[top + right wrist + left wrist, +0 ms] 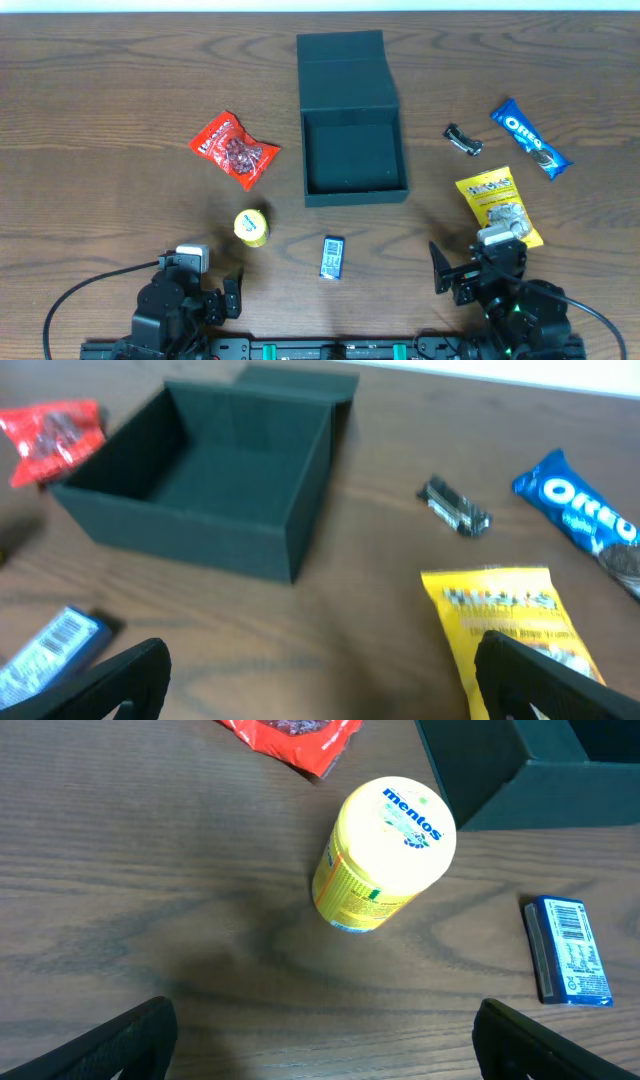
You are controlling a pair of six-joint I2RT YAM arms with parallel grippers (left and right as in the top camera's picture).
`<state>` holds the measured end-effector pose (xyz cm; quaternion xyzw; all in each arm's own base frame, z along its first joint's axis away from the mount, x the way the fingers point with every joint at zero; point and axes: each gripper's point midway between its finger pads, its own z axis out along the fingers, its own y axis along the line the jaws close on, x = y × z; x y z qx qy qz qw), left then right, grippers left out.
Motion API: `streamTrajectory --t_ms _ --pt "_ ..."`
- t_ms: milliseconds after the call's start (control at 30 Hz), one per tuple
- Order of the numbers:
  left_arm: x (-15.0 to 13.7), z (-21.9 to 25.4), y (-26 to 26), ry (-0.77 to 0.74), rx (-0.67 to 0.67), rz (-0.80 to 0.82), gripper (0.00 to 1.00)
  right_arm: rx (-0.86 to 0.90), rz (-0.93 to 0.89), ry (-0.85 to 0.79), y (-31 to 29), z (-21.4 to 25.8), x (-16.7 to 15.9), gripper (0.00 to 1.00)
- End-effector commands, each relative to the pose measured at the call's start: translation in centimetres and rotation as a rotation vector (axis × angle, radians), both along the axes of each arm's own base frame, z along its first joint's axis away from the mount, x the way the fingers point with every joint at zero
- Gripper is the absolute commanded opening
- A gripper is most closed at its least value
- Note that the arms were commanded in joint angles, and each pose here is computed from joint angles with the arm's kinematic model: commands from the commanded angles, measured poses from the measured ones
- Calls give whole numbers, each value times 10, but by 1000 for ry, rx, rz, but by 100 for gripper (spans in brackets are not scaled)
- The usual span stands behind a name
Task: Pack container
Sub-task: 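Raise both grippers from rest toward the table objects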
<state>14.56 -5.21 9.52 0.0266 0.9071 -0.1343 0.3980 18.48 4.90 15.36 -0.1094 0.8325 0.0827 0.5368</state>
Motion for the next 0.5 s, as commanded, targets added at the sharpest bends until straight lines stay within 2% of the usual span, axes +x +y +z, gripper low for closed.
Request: streamTrajectory --t_ms 0,100,233,467 --pt "-1 1 -7 0 -35 -24 95 56 16 -28 7 8 3 99" --pt "2 6 -8 -23 -44 -28 95 152 7 -37 11 19 5 99" --pt "13 30 -12 -109 -89 -19 95 262 -50 40 11 23 6 99" --pt "23 87 -14 -282 -162 1 95 257 -71 132 14 64 24 99"
